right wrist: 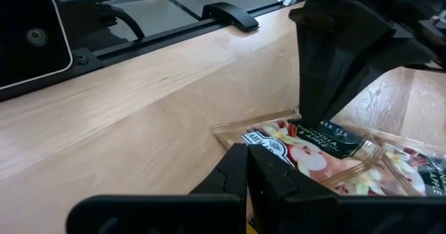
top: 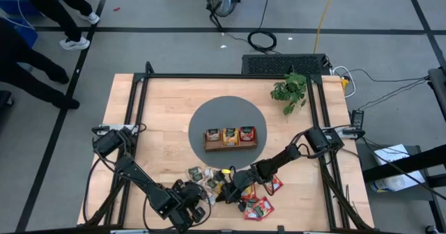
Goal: Pick & Place Tea
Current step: Put the brown tea bag into the left slot of the wooden organizer
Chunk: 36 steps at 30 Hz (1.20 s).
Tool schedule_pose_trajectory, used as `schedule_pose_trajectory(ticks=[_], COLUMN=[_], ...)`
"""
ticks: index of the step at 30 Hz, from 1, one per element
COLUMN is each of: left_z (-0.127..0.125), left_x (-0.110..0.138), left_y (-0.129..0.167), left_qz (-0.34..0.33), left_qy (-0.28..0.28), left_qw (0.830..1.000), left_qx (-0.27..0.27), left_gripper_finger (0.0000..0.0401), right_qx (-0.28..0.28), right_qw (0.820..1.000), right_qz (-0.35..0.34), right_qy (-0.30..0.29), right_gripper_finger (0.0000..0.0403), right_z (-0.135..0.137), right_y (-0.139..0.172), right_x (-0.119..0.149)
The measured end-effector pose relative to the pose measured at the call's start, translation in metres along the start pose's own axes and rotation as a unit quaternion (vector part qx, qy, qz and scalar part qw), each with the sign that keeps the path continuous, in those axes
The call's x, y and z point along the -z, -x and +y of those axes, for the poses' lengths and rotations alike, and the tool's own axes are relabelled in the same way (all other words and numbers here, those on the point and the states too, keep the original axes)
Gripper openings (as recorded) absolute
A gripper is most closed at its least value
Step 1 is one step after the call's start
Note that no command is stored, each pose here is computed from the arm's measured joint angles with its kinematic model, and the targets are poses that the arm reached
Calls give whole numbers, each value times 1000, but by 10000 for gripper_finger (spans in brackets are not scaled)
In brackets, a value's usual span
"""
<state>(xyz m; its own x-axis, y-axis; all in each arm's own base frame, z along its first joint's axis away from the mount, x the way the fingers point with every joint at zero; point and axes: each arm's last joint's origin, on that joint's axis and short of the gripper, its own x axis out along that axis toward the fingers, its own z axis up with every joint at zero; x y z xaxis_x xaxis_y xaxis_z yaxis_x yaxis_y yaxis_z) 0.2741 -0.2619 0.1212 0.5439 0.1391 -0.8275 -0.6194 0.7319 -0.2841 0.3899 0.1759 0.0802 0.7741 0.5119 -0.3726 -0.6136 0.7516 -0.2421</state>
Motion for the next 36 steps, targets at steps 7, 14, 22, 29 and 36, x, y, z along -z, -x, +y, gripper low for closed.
schedule_pose_trajectory(ticks=[7, 14, 22, 29, 36], left_z=[-9, -29, -44, -52, -52], left_x=[-7, -23, -44, -59, -65], left_y=[11, 37, 71, 87, 85], left_qz=[-2, 2, 16, 14, -5], left_qy=[-25, -72, -116, -144, -148], left_qw=[1000, 997, 992, 988, 987], left_qx=[14, -10, -50, -52, -55], left_gripper_finger=[4, 3, 2, 1, 1], right_qx=[4, 1, 2, 0, 51], right_qw=[1000, 1000, 995, 989, 984], right_qz=[-6, -21, -84, -142, -172], right_qy=[2, 7, 50, 39, 1], right_gripper_finger=[0, 0, 0, 15, 45], right_z=[-1, 1, 16, 29, 37], right_y=[0, 8, 59, 121, 156], right_x=[-1, -15, -59, -77, -54])
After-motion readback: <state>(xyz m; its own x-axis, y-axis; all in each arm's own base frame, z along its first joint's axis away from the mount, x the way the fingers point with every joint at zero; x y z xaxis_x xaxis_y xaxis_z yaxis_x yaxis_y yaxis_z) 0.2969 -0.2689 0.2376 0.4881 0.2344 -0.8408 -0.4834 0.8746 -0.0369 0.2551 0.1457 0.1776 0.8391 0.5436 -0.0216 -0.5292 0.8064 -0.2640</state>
